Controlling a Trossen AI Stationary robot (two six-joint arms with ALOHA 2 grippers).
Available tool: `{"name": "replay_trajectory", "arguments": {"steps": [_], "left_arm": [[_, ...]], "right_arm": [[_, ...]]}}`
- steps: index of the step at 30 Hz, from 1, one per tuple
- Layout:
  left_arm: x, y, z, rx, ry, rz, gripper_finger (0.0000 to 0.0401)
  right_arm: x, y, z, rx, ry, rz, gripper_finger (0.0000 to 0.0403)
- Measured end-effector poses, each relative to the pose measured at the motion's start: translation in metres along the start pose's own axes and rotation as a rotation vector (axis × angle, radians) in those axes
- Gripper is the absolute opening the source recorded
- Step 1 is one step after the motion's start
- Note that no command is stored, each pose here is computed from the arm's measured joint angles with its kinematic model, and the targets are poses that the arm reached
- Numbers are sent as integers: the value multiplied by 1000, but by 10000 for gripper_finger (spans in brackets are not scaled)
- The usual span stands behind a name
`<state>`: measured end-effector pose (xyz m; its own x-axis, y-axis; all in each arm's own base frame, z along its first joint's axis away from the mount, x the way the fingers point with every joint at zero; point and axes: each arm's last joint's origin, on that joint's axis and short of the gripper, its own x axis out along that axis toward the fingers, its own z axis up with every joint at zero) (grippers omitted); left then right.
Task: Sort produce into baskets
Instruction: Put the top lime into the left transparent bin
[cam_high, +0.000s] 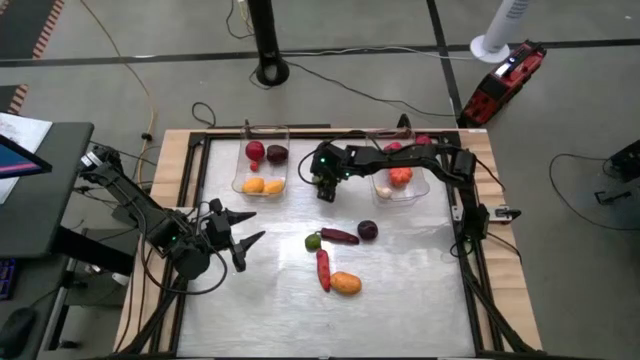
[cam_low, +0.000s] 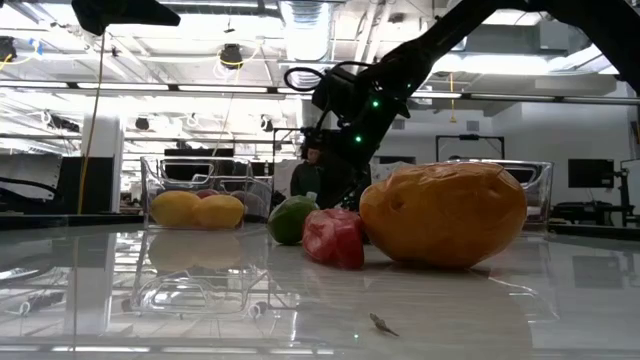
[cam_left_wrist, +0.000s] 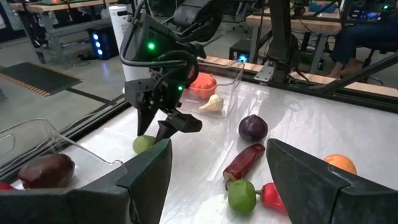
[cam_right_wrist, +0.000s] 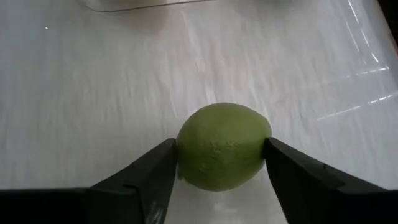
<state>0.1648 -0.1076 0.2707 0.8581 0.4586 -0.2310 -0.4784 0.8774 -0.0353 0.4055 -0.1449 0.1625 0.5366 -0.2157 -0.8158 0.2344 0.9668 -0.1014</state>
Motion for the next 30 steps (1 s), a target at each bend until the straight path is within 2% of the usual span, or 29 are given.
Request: {"name": "replay_trajectory", "arguments": {"steps": [17,20,25,30], "left_arm": [[0,0,0,7,3,-5,250],[0,0,0,6,4,-6,250],[0,0,0,7,5,-6,250],[0,0,0,6,6,-8,250]], "right_arm": [[-13,13,14,-27,-38,15,140],[-15,16,16,-53,-46,18,130],[-20,17,26,-68,-75,10,159],[-21,8,26,-60,-71,-33,236]]}}
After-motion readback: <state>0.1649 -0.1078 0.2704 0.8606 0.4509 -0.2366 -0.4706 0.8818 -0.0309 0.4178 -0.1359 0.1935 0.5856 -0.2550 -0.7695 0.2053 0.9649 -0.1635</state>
